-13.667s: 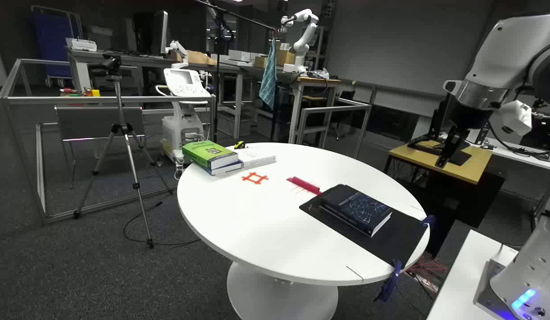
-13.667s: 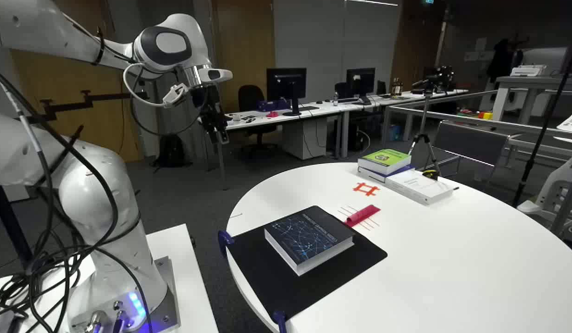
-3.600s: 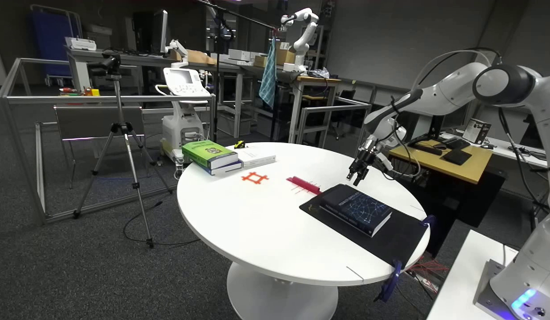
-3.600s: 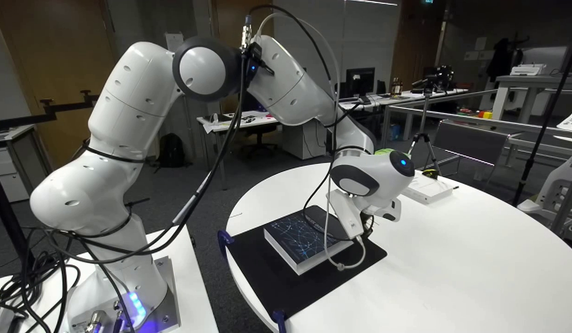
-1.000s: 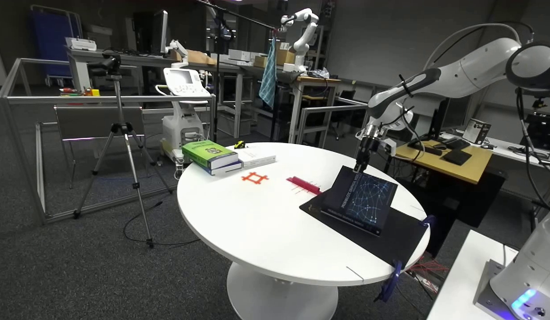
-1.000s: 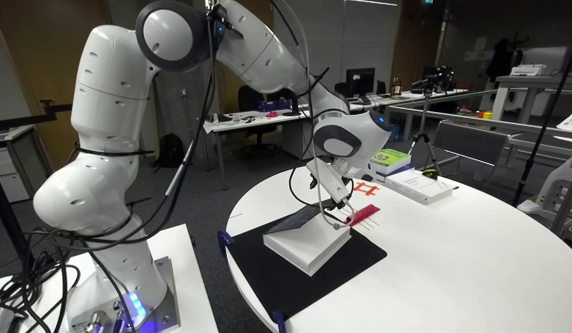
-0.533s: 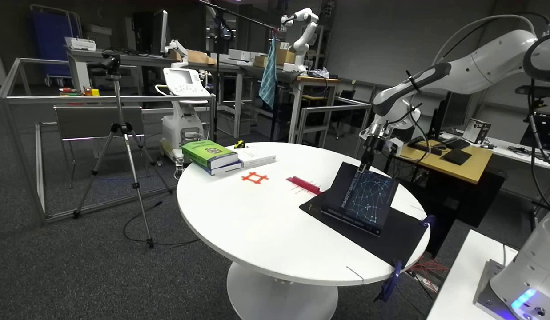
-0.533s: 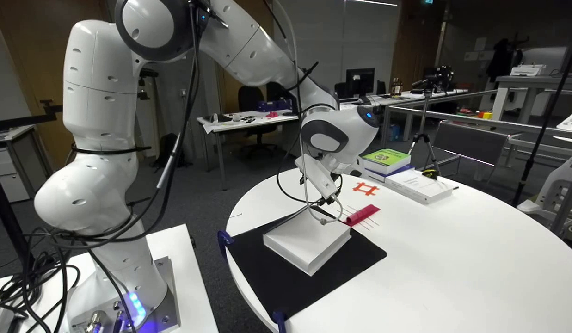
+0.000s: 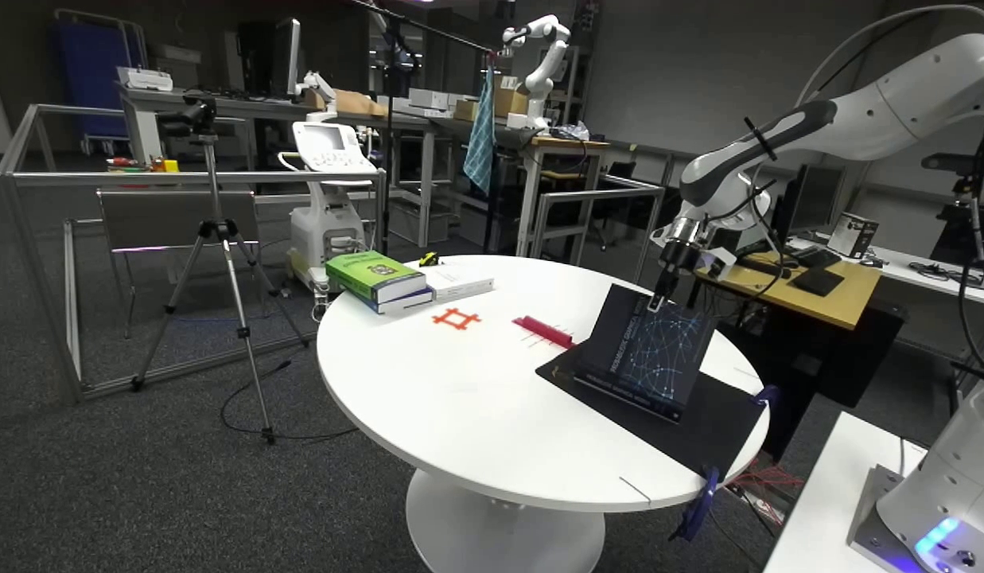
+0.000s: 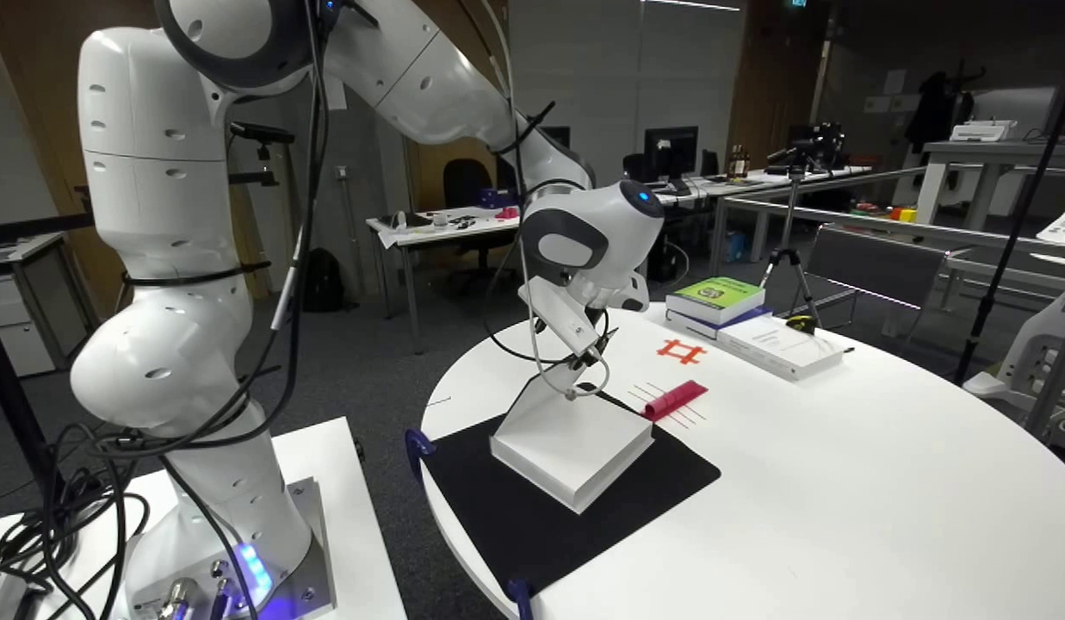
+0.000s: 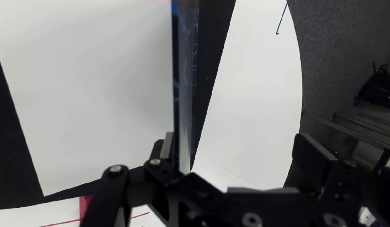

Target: Flip open the cover of the book

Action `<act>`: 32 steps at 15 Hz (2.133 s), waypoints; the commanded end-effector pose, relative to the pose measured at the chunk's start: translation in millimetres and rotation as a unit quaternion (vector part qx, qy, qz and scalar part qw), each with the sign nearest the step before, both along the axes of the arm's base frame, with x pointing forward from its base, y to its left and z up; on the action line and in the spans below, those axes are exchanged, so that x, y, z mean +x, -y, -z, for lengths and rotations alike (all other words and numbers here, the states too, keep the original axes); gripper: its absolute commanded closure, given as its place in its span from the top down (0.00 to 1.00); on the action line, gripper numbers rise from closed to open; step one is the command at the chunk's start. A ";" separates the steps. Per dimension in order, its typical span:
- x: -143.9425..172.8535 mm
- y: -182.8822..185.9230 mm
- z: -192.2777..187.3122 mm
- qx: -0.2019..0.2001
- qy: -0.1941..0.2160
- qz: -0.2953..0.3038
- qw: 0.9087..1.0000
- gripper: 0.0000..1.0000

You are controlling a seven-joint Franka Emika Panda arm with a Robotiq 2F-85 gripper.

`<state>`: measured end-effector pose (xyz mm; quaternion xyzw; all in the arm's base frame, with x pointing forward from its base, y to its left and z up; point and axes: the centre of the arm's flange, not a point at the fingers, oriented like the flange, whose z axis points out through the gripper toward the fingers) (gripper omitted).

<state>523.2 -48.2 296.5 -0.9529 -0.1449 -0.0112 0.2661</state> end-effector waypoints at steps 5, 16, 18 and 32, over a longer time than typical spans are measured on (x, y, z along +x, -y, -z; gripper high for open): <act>-44.0 -41.4 -26.9 -0.022 0.050 -0.030 0.998 1.00; -85.2 -105.9 -39.2 -0.039 0.078 -0.099 0.991 1.00; -92.8 -115.7 -36.0 -0.042 0.076 -0.111 0.990 1.00; -119.8 -174.9 -27.0 -0.043 0.111 -0.161 0.980 1.00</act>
